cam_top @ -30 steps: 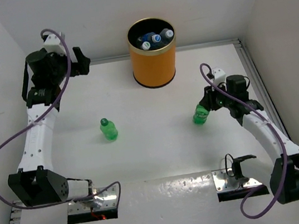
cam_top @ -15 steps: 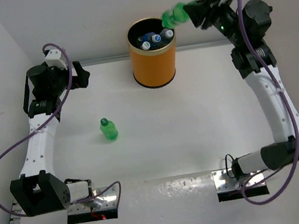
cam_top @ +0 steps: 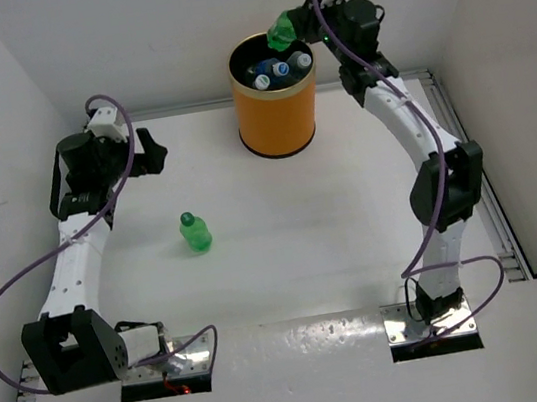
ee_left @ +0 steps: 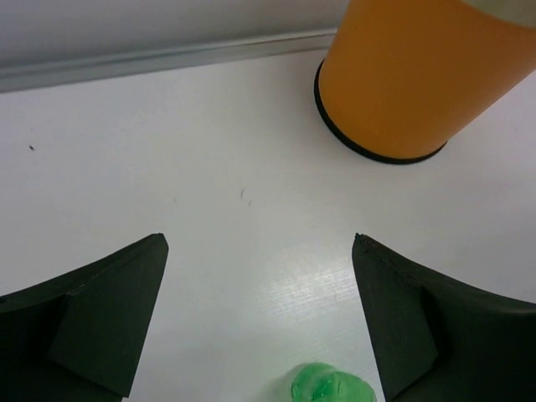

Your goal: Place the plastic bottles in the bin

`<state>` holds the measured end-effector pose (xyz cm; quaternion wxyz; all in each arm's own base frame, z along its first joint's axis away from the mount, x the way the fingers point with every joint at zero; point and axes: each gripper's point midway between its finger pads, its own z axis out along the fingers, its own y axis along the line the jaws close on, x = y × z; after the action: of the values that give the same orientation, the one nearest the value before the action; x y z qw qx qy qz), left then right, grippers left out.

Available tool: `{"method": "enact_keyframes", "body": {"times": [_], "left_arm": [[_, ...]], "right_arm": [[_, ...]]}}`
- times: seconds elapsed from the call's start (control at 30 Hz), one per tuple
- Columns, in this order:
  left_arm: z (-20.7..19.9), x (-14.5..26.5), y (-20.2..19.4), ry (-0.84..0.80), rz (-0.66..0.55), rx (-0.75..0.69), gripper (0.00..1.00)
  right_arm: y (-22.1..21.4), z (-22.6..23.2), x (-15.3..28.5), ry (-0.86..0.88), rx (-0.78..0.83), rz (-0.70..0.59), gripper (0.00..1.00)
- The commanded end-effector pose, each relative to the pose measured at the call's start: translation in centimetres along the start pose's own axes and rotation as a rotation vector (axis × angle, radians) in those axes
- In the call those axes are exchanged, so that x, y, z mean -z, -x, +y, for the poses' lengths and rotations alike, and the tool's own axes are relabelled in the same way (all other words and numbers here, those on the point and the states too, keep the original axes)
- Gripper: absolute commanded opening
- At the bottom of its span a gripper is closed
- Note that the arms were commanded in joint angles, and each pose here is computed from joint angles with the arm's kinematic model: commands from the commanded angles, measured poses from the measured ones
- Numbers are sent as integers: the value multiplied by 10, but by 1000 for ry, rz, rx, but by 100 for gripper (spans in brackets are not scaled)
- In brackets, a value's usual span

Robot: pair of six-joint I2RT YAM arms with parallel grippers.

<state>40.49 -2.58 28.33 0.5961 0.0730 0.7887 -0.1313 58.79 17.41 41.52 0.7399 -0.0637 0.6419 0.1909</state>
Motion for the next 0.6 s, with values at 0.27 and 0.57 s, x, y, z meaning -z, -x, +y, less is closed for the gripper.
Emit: {"method": "enact_keyframes", "body": {"times": [0.27,0.57], "left_arm": [[-46,50,-34,-285,30,-219,99],[-70,85,-76,-468,97,-388,99]], "right_arm": [[-3,15,-18,-3,176,-151,25],[15,20,3,9,196,-127,89]]}}
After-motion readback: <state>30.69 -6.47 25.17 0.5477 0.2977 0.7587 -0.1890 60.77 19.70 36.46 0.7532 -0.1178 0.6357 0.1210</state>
